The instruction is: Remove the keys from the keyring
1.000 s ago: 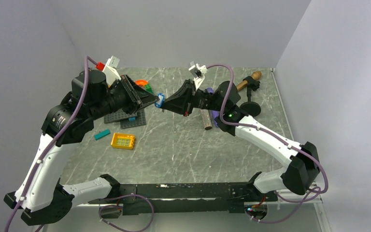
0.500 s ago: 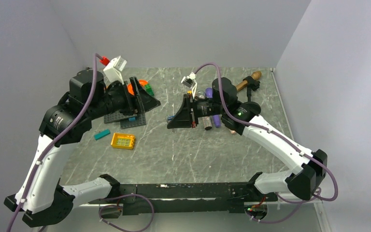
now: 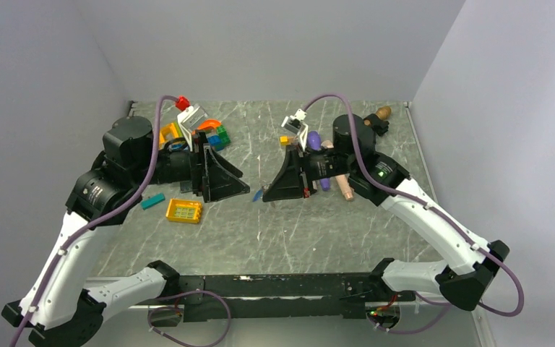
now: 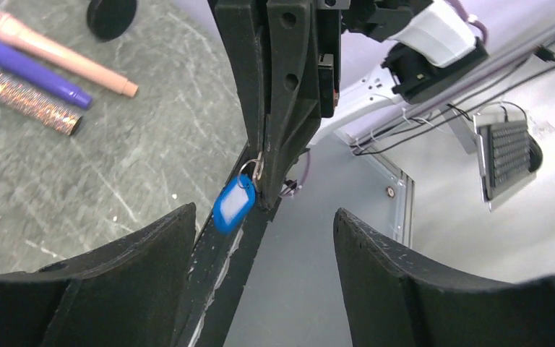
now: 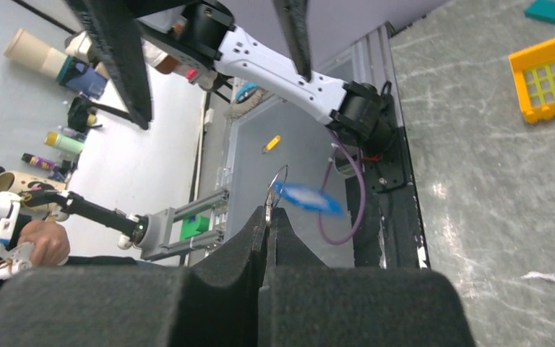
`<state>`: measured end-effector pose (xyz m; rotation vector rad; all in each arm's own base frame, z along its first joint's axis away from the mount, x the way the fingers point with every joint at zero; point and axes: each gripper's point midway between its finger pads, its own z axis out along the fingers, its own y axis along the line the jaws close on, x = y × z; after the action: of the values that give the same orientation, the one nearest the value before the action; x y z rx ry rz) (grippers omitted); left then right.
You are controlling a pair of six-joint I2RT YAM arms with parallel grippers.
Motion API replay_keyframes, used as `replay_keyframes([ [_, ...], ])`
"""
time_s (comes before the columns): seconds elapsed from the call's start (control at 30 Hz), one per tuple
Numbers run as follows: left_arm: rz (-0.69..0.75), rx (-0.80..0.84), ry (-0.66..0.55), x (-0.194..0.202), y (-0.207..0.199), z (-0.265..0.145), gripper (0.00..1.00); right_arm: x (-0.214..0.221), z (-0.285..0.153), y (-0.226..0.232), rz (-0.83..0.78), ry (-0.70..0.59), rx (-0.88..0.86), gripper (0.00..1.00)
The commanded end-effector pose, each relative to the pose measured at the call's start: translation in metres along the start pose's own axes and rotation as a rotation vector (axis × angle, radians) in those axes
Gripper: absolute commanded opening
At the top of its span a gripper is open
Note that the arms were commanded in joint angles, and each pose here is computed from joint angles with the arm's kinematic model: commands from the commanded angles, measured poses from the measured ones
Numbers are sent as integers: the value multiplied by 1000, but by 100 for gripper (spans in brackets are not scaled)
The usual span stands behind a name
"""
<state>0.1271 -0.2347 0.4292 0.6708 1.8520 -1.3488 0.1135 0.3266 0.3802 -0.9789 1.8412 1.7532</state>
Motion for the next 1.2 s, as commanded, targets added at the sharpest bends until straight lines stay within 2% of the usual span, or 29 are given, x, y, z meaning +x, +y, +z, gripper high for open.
replay_keyframes([
  [0.0,117,159,-22,-14,-29,-2,74,-10,-6,37,-76,-41,-92,0],
  [0.17,117,179,-19,-19,-31,1,73,-11,-3,50,-104,-38,-106,0],
  [0.67,84,253,38,-17,-36,9,55,-10,-3,57,-143,-56,-83,0],
  [0.8,72,231,72,-11,-31,9,50,-9,-4,56,-155,-55,-70,0],
  [1.17,53,223,106,-2,-27,14,45,-10,-6,58,-173,-63,-75,0],
])
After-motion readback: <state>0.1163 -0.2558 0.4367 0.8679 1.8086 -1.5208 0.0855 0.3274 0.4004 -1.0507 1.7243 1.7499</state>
